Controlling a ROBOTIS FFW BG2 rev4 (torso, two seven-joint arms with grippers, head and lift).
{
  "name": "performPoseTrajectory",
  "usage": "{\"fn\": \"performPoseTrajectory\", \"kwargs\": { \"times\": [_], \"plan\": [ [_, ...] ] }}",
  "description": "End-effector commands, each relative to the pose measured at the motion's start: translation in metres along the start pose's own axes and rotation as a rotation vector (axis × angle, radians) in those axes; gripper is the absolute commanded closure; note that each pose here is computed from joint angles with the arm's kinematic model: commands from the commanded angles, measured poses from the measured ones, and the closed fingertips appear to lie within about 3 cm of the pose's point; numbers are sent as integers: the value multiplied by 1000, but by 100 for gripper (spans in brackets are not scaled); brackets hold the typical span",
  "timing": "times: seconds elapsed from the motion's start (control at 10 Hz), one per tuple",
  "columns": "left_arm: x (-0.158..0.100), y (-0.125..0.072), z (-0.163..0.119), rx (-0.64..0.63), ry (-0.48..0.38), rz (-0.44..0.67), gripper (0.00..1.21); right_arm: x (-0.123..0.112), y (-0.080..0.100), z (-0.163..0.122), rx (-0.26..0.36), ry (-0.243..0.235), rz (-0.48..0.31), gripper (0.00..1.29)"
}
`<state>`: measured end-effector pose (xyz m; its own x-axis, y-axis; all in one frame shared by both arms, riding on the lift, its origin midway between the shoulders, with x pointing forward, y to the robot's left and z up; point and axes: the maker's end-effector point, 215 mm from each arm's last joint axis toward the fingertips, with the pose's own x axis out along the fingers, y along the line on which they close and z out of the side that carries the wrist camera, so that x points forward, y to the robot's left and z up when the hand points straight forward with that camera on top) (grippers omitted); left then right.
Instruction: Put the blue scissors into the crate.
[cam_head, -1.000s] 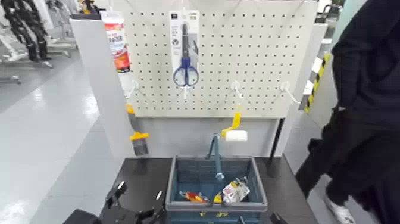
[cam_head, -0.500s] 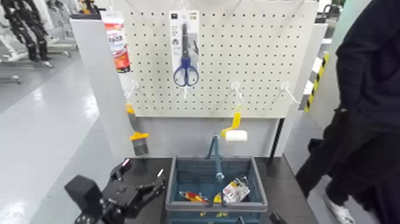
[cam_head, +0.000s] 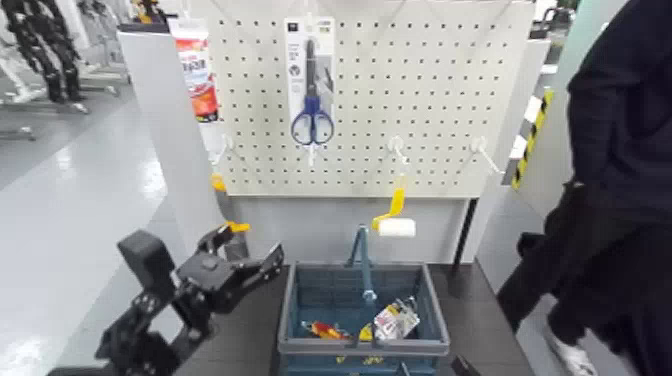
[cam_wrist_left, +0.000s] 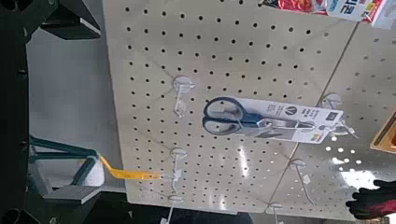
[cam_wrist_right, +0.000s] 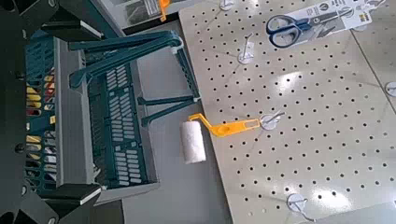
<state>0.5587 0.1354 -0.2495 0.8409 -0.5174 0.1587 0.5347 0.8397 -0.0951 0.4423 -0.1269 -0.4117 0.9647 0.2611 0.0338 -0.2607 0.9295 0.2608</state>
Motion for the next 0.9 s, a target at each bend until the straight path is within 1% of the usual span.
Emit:
{"fn": "performPoseTrajectory", "kwargs": {
  "times": [0.1,0.4,0.6,0.9],
  "plan": [
    [26,10,30,11,-42,-36,15,2,2,0,5,-2,4,15],
    [48,14,56,25,-65,-97,17,3,3,1,6,-4,10,15],
    [65,11,73,14,-94,-149,17,4,5,1,10,-4,12,15],
    [91,5,102,51,-129,-216,17,6,7,3,9,-8,18,15]
  ]
}}
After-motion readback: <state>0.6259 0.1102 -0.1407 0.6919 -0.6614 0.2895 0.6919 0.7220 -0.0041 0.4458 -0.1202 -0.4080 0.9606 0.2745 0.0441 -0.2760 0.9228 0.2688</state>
